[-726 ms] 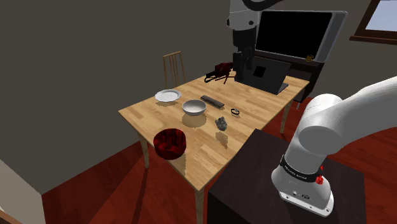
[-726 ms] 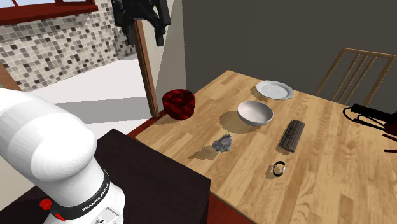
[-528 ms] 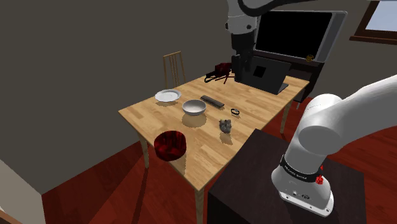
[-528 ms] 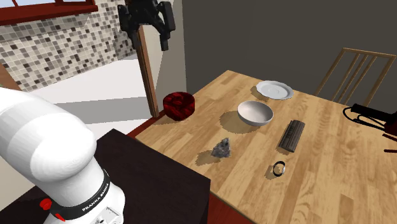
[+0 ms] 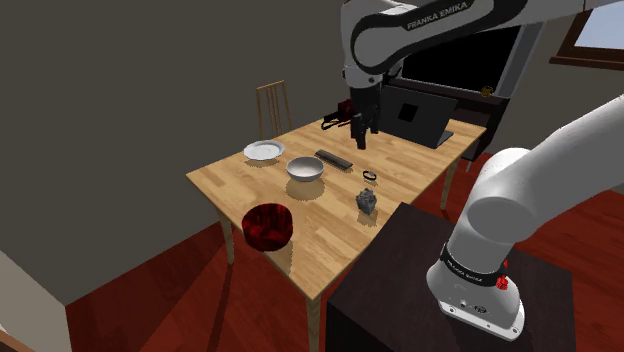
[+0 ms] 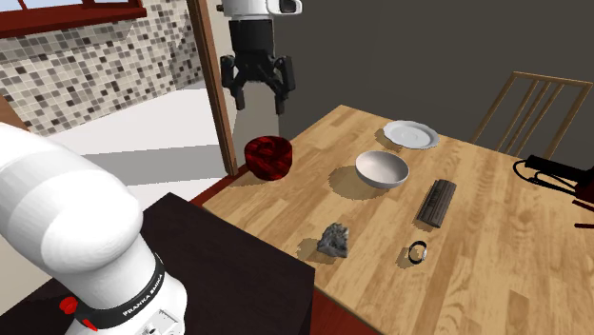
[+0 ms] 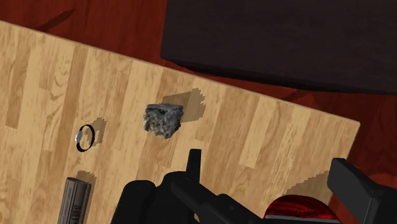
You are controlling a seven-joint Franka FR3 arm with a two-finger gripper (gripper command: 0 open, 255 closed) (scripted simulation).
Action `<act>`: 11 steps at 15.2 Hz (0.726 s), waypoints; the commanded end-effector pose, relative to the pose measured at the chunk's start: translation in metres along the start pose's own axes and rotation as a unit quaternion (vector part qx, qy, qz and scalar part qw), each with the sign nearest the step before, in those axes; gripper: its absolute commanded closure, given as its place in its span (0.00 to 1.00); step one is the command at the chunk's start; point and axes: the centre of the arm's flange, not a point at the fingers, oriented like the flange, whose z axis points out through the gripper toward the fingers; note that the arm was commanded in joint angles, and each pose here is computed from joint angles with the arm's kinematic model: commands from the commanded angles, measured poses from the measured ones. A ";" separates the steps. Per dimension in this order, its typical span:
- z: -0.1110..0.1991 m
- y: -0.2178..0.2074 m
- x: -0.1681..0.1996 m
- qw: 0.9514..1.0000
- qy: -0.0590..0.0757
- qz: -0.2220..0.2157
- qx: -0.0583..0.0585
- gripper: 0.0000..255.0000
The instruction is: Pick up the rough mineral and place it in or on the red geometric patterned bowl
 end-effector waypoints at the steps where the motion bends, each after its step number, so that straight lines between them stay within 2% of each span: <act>1: 0.020 0.010 0.017 1.000 0.000 -0.001 -0.001 0.00; 11: 0.123 0.051 0.090 1.000 -0.007 -0.006 -0.002 0.00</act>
